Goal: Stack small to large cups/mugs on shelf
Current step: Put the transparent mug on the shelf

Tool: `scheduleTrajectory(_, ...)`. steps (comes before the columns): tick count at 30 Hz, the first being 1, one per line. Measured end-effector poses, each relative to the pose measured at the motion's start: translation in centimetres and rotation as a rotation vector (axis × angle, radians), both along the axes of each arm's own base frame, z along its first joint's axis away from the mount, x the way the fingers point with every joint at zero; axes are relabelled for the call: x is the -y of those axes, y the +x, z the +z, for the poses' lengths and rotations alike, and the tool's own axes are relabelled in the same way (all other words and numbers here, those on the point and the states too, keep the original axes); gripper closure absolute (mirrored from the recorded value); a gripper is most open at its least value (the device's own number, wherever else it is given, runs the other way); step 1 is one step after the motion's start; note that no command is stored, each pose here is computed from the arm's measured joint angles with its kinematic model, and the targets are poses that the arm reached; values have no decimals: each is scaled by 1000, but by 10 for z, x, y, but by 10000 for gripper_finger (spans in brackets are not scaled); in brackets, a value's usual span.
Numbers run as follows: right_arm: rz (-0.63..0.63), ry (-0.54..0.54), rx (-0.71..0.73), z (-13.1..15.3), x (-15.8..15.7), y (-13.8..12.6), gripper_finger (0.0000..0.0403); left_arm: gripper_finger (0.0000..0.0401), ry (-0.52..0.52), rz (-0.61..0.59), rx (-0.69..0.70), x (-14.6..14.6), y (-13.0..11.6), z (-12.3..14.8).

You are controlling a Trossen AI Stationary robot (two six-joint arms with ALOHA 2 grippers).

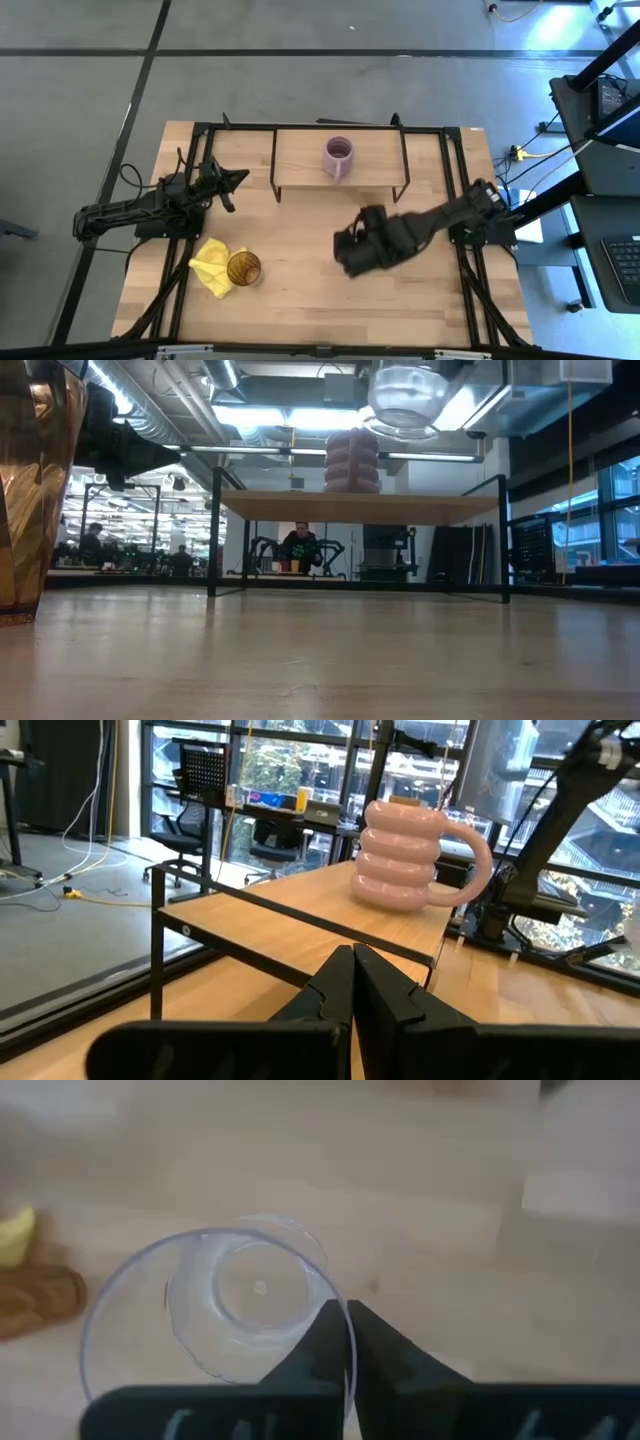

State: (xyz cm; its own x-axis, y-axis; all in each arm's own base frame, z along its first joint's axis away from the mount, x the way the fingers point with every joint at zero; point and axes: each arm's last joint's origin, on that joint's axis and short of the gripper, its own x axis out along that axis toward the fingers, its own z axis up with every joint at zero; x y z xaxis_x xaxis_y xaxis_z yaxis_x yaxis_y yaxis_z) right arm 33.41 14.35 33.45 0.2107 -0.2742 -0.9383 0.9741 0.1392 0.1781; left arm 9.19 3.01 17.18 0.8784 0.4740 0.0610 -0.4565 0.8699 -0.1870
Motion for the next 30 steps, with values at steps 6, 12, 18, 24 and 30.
scheduleTrajectory(6,55,-51,26,27,53,-4,398,401,0,0,0,0,0,0)
scheduleTrajectory(12,125,-68,28,47,91,-13,398,401,0,0,-1,0,0,0)
scheduleTrajectory(18,353,-42,-48,50,116,-14,398,401,0,1,-1,0,0,0)
scheduleTrajectory(24,291,-113,-70,53,151,-14,398,401,0,1,-1,0,0,0)
scheduleTrajectory(30,249,-69,-44,64,186,-28,398,401,0,1,-1,0,0,0)
